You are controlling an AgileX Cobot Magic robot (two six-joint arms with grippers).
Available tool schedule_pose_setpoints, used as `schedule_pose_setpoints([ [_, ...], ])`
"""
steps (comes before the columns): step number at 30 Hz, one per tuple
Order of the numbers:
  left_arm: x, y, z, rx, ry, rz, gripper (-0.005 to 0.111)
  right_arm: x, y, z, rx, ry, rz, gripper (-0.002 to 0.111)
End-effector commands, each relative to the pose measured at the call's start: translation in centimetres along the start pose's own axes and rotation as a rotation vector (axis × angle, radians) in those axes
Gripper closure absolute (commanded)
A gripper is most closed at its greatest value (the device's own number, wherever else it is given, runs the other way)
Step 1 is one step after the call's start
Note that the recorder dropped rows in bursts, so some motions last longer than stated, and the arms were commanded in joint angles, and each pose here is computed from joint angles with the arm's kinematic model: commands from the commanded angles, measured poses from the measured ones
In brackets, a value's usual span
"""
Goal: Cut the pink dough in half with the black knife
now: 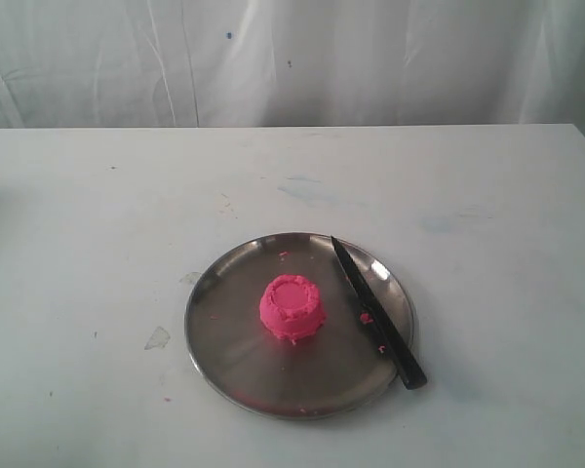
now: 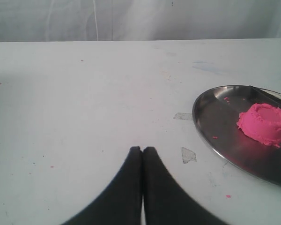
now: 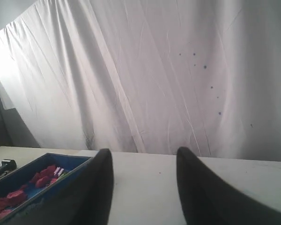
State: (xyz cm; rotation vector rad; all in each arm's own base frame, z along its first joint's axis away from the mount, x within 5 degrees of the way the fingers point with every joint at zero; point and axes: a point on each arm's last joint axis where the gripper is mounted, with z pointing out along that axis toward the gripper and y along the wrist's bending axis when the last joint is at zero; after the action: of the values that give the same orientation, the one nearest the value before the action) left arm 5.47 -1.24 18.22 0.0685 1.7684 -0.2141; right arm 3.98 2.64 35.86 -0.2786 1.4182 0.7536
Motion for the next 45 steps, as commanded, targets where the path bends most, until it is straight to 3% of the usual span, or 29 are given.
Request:
schedule_pose_setpoints([
  [1,0.2,0.0,0.0,-0.001,0.004,-0.005,0.107,-0.1,-0.2,0.0,0.017,0.002,-0.122,0.067],
  [6,0.2,0.0,0.0,-0.001,0.004,-0.005,0.107,-0.4,-0.7,0.0,0.085,-0.018,-0.394,0.067],
  [9,0.2,0.0,0.0,-0.001,0.004,-0.005,0.107,-0.2,-1.2,0.0,0.135,0.014,-0.447,0.067],
  [17,0.2,0.0,0.0,-0.001,0.004,-0.005,0.107,1.3,-1.8,0.1,0.186,0.181,-0.255,0.067],
  [28,0.2,0.0,0.0,-0.001,0.004,-0.005,0.107,2.5,-1.9,2.6,0.203,0.294,-0.206,0.067],
  [31,0.2,0.0,0.0,-0.001,0.004,-0.005,0.107,3.7,-1.2,3.9,0.126,0.413,-0.208,0.067],
  [34,0.2,0.0,0.0,-0.001,0.004,-0.005,0.107,4.9,0.7,5.8,-0.113,0.584,-0.324,0.067],
  [37,0.2,0.0,0.0,-0.001,0.004,-0.005,0.107,6.3,1.4,7.8,-0.230,0.650,-0.322,0.067],
  [45,0.2,0.0,0.0,-0.001,0.004,-0.005,0.107,10.4,-4.1,14.1,0.105,0.744,-0.054,0.067],
])
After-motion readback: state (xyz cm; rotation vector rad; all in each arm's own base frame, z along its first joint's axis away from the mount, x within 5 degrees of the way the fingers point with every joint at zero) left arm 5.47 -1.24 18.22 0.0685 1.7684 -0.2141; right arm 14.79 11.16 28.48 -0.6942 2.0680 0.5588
